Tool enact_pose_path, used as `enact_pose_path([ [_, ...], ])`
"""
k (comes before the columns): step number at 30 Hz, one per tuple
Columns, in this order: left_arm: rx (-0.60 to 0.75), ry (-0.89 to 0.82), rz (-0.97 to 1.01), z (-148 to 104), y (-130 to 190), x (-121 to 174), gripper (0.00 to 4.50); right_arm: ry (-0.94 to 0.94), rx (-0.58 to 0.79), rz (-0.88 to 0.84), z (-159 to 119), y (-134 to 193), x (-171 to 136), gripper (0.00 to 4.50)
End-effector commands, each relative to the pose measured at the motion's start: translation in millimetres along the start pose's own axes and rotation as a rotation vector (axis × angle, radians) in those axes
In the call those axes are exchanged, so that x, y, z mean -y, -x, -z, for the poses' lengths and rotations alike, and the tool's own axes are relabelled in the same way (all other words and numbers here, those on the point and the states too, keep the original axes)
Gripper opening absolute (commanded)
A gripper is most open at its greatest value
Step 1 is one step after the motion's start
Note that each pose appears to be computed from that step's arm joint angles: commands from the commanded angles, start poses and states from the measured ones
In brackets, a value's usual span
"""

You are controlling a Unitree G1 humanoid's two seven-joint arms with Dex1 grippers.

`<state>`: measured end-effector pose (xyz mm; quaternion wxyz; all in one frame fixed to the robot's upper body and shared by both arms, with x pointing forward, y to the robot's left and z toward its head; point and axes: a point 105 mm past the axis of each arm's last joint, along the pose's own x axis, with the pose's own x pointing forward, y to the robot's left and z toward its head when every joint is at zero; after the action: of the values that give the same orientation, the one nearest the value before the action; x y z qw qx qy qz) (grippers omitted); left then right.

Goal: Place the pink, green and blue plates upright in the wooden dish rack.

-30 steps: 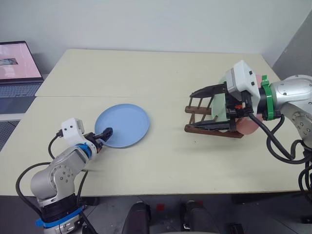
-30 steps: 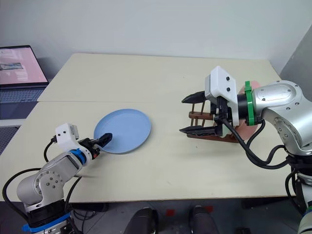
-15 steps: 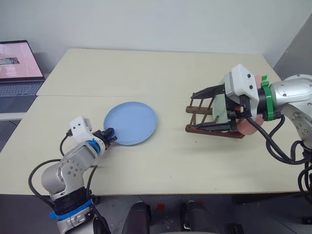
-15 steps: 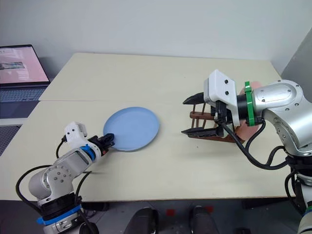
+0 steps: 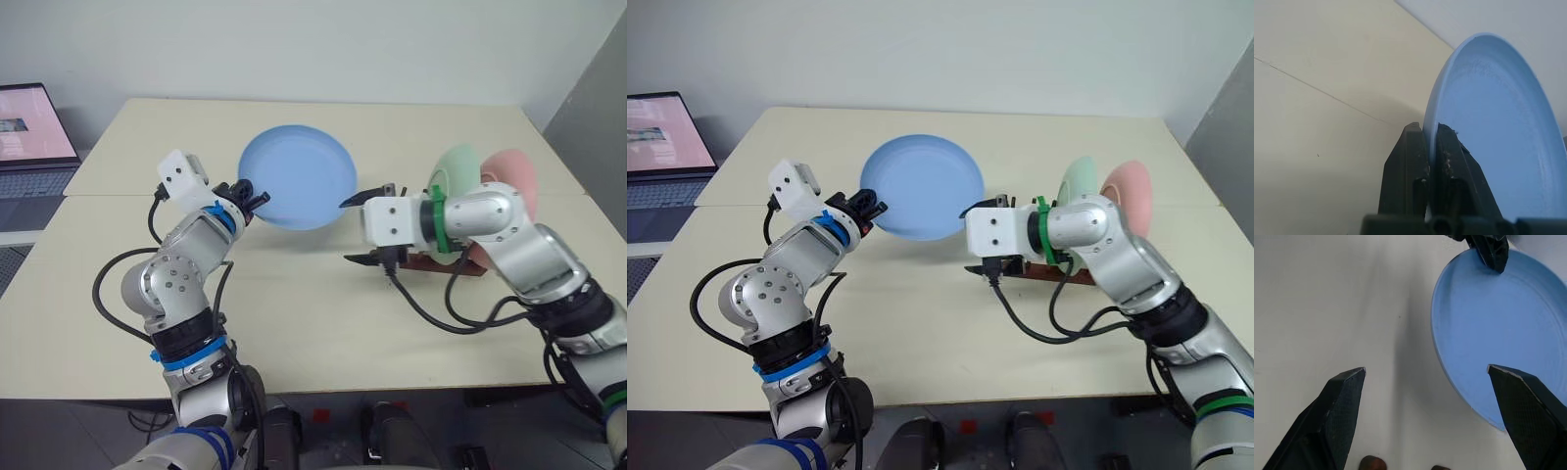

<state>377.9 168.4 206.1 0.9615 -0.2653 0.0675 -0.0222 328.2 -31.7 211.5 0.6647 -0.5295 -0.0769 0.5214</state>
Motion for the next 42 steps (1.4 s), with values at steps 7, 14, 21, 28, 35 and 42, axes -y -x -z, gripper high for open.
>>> enact_pose_path([
  [7,0.029,0.006,0.048,-7.0,3.8,17.6,0.03,0.143,-0.096,0.077,8.3,-36.1,8.0,4.20],
  [14,0.017,-0.008,0.041,-5.0,4.2,15.2,0.00,0.187,-0.086,0.093,4.3,-43.4,9.2,1.74],
  [21,-0.041,-0.008,0.055,6.1,4.1,11.1,0.00,0.198,-0.074,0.120,4.9,-44.8,13.0,0.02],
  [28,-0.006,-0.136,0.293,-16.8,19.3,13.2,0.85,0.176,-0.012,0.166,-7.6,-30.3,17.9,0.00],
  [35,0.089,-0.668,0.591,-60.2,41.7,11.6,2.90,-0.093,0.179,0.289,-38.3,10.1,38.5,0.00],
  [42,-0.057,-0.887,0.929,-11.7,68.1,28.7,4.47,-0.528,0.387,0.384,-52.5,51.5,55.0,0.00],
])
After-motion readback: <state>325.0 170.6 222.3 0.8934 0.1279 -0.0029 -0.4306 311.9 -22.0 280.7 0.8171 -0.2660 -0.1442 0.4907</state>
